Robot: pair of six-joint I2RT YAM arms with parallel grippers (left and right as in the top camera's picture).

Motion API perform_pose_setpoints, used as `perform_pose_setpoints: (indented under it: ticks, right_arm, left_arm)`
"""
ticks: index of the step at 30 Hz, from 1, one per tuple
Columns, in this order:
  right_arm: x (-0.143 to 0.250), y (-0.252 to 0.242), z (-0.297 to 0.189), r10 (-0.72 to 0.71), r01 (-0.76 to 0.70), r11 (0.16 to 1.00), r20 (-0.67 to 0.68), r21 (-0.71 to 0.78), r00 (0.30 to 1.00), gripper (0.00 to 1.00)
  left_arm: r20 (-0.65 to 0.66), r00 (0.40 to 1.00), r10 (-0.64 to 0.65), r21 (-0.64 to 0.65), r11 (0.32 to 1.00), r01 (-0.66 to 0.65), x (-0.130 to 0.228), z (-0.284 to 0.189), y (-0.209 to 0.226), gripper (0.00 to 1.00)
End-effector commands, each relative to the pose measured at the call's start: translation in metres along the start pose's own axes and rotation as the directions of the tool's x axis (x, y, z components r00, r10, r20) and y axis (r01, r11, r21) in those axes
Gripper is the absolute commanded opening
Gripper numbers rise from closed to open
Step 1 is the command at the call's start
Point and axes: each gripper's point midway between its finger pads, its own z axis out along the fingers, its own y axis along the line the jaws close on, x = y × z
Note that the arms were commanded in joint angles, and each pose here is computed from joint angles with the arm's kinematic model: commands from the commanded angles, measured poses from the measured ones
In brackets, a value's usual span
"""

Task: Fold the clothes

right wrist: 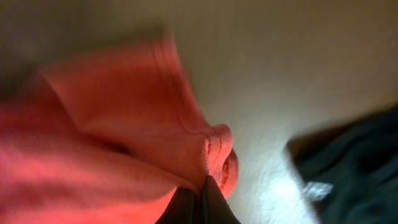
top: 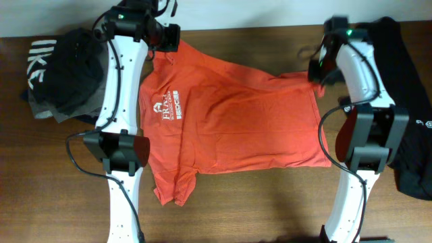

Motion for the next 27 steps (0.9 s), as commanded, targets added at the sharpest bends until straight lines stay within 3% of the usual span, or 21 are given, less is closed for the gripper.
perform_pose_setpoints:
  ticks: [1, 8, 15, 27]
  right_arm:
    - [-0.046, -0.025, -0.050, 0.083, -0.088, 0.996, 0.178, 0.019, 0.980, 0.04]
    - [-0.059, -0.060, -0.068, 0.142, -0.150, 0.988, 0.231, 0.020, 0.963, 0.04]
    - [-0.064, -0.063, -0.072, 0.150, -0.134, 0.988, 0.237, -0.081, 0.960, 0.04]
    - [-0.105, -0.035, -0.092, -0.079, 0.161, 0.975, 0.437, -0.154, 0.896, 0.04]
  left_arm:
    - [0.043, 0.999, -0.009, -0.032, 0.999, 0.010, -0.009, -0.017, 0.016, 0.01]
    - [0.116, 0.993, -0.039, -0.067, 0.997, 0.047, -0.025, -0.022, 0.047, 0.01]
    - [0.126, 0.990, -0.063, -0.089, 0.993, 0.075, -0.025, -0.025, 0.067, 0.01]
    - [0.183, 0.983, -0.023, -0.138, 0.989, 0.049, -0.039, -0.031, 0.082, 0.01]
